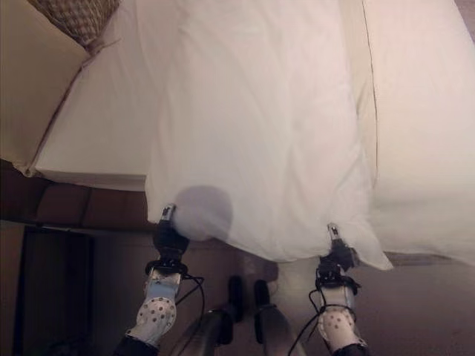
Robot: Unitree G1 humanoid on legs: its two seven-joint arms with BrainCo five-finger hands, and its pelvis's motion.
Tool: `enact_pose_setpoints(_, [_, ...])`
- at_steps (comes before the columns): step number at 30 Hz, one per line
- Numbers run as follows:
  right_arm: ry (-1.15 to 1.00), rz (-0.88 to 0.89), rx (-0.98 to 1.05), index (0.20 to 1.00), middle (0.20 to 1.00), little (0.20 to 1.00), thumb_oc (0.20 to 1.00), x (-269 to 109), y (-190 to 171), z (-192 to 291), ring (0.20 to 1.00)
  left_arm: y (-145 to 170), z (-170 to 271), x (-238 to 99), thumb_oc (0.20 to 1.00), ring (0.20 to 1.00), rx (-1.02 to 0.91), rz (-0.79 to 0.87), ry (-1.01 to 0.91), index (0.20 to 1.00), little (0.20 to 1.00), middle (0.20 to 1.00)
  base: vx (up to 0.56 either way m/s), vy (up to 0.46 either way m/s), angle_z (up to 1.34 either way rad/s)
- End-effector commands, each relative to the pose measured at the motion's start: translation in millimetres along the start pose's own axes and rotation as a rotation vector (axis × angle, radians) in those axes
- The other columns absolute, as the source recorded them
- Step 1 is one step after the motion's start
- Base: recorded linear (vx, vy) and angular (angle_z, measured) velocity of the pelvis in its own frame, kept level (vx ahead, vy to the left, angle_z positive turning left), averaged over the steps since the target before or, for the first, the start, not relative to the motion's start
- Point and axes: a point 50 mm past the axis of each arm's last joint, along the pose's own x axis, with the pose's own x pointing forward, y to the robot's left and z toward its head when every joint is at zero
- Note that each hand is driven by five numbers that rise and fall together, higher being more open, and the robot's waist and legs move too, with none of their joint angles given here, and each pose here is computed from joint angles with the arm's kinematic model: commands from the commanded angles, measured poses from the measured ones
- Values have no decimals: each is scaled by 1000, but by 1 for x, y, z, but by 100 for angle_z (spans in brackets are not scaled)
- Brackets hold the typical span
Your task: Make the bed
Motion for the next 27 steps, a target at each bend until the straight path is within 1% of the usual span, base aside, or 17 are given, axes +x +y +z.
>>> enact_pose_setpoints(1, [-54,69,-36,200,200,200,200,-2,7,11,200,-8,12,-15,200,200,17,-73,-72,200,200,200,14,146,20])
enact_pose_setpoints(5, [-86,25,-36,200,200,200,200,-4,-3,18,200,-5,14,-13,200,200,56,-61,-78,200,200,200,21,259,1])
enact_pose_setpoints(9, [-108,20,-45,200,200,200,200,-3,0,20,200,-7,14,-5,200,200,97,-67,-71,200,200,200,-24,440,-8])
enact_pose_setpoints(13, [-118,-3,-31,200,200,200,200,-3,-3,22,200,-6,15,-2,200,200,107,-69,-66,200,200,200,-41,582,19])
enact_pose_setpoints(14, [-114,-6,-37,200,200,200,200,-4,-6,23,200,0,19,-2,200,200,119,-55,-78,200,200,200,-14,583,7])
enact_pose_setpoints(17, [-111,-33,-48,200,200,200,200,-5,-11,22,200,6,27,-3,200,200,144,-19,-104,200,200,200,-59,411,-89])
enact_pose_setpoints(18, [-114,-52,-49,200,200,200,200,-5,-16,23,200,12,34,-3,200,200,177,7,-126,200,200,200,-106,284,-37])
enact_pose_setpoints(21, [-118,-99,-63,200,200,200,200,-5,-25,25,200,20,47,-3,200,200,192,50,-176,200,200,200,-153,225,-16])
enact_pose_setpoints(25, [-111,-111,-86,200,200,200,200,3,-23,26,200,25,51,-2,200,200,209,90,-194,200,200,200,-102,13,-9])
enact_pose_setpoints(26, [-91,-150,-104,200,200,200,200,6,-27,25,200,30,52,0,200,200,228,130,-187,200,200,200,-60,-70,-34])
enact_pose_setpoints(27, [-92,-149,-104,200,200,200,200,6,-27,25,200,29,53,0,200,200,228,130,-188,200,200,200,-77,-115,-32])
